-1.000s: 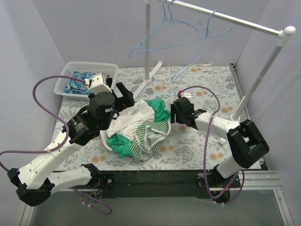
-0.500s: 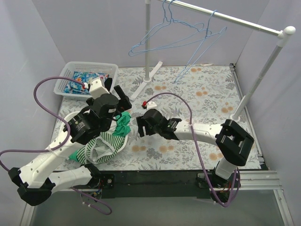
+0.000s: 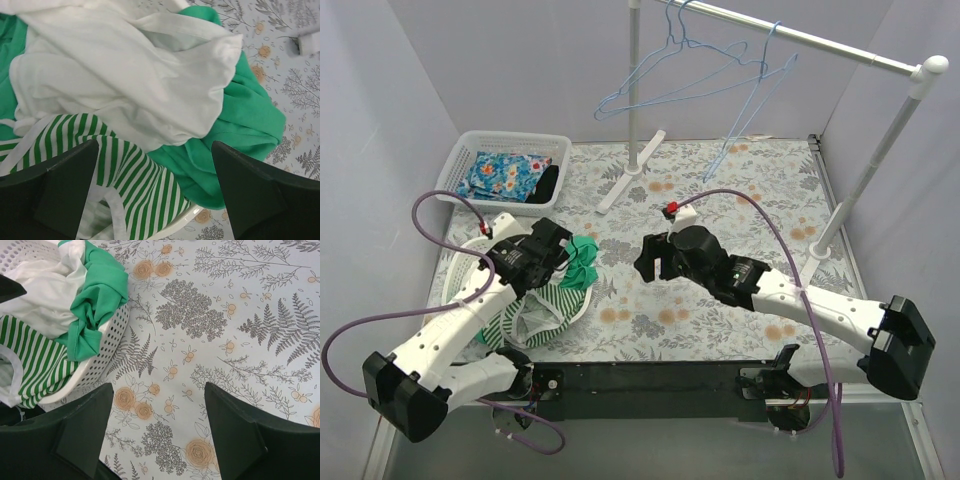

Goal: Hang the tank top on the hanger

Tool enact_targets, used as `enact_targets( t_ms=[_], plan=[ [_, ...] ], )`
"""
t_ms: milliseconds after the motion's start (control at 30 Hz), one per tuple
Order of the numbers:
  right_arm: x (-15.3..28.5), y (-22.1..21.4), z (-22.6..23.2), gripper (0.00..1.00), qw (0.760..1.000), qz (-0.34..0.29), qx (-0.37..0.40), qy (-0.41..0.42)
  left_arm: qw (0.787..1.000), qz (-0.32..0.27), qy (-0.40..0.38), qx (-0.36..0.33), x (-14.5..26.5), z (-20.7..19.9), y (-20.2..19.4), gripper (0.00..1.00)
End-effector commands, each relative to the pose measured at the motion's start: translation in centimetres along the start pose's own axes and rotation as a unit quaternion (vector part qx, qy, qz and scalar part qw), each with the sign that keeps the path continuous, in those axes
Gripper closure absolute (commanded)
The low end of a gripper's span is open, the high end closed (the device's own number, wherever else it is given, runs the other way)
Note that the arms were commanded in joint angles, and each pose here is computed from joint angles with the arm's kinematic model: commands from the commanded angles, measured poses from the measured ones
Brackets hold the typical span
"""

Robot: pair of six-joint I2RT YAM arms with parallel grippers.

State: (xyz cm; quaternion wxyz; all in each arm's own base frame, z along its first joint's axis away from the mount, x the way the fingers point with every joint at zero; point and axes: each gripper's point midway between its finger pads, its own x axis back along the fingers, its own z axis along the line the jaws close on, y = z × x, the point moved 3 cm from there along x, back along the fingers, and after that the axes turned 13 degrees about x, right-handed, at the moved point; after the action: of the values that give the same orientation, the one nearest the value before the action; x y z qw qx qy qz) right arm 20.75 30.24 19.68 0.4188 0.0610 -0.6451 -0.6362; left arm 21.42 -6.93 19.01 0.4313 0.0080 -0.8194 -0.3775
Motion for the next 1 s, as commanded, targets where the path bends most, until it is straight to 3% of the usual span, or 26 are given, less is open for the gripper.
enact_targets(
  t_ms=[0, 167, 300, 400, 533, 567, 733, 933, 967],
  plan=[
    [1.6, -1.2, -0.1, 0.18, 1.000, 0.005, 0.010, 0.018, 0.997, -0.022, 0.032, 0.066, 0.8, 2.2, 1.4, 0.04],
    [2.8, -1.8, -0.6, 0.19, 1.000, 0.006, 0.018, 0.022, 0.994, -0.010, 0.079, 0.079, 0.2, 3.9, 0.2, 0.11],
    [3.6, -2.0, -0.8, 0.19, 1.000, 0.003, 0.019, 0.023, 0.991, 0.012, 0.098, 0.085, -0.3, 4.9, -1.2, 0.25],
    [4.0, -2.2, -0.8, 0.19, 1.000, 0.001, 0.017, 0.026, 0.991, 0.029, 0.101, 0.087, -0.8, 5.2, -2.3, 0.41],
    [4.4, -2.3, -0.7, 0.19, 0.999, 0.004, 0.020, 0.035, 0.992, 0.028, 0.091, 0.077, -0.9, 4.7, -2.2, 0.85],
    [4.6, -2.2, -0.7, 0.19, 0.999, 0.004, 0.023, 0.036, 0.993, 0.018, 0.086, 0.076, -0.6, 4.3, -1.5, 1.00],
    [6.0, 0.5, -0.8, 0.20, 0.999, -0.021, 0.040, 0.028, 0.996, -0.065, -0.007, 0.065, 4.2, -0.1, 6.1, 1.00],
    [8.3, 4.3, -0.3, 0.20, 0.996, -0.063, 0.045, 0.035, 0.972, -0.175, -0.134, 0.087, 11.4, -4.9, 15.5, 1.00],
    [8.6, 4.7, -0.3, 0.20, 0.996, -0.068, 0.045, 0.036, 0.970, -0.183, -0.153, 0.054, 12.2, -5.5, 16.2, 1.00]
  ],
)
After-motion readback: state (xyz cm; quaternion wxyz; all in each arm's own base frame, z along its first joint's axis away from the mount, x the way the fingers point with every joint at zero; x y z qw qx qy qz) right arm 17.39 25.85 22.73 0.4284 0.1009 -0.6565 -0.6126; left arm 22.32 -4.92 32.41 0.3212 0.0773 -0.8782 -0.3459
